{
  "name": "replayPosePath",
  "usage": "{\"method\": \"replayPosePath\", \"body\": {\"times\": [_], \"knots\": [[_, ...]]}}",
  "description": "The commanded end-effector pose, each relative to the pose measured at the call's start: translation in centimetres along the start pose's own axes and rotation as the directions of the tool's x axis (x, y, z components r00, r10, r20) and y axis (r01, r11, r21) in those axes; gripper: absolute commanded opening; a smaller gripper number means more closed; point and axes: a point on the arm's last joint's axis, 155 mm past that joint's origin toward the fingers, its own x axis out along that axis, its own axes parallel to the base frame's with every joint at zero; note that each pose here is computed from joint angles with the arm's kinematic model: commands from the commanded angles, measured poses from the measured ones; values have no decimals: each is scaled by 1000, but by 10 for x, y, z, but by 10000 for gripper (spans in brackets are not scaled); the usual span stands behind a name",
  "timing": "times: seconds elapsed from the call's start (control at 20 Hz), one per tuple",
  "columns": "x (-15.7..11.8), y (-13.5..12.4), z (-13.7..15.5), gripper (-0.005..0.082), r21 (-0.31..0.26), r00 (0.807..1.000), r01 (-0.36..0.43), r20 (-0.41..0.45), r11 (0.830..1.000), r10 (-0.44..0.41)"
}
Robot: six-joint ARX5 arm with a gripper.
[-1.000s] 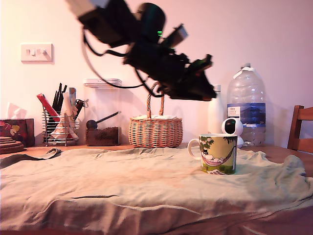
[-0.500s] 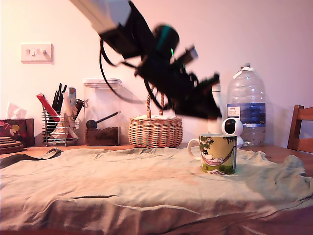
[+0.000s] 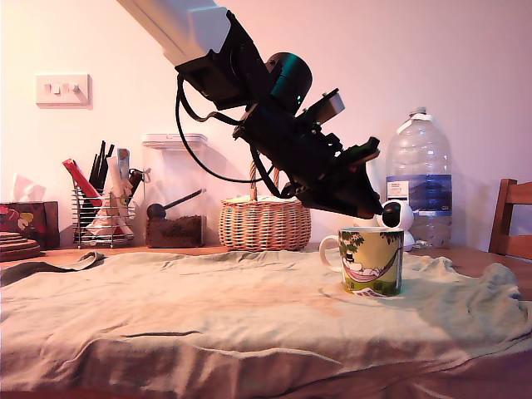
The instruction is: Pick up the coffee capsules on the table and drop them inside the coffee cup
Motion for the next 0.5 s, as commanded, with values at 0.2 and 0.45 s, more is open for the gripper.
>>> {"method": "replayPosePath", "body": {"times": [0.2, 0.45], "knots": [[9, 1, -8, 194, 5, 1000, 5, -15, 1000, -5], [9, 1, -10, 303, -1, 1000, 5, -25, 1000, -5]]}}
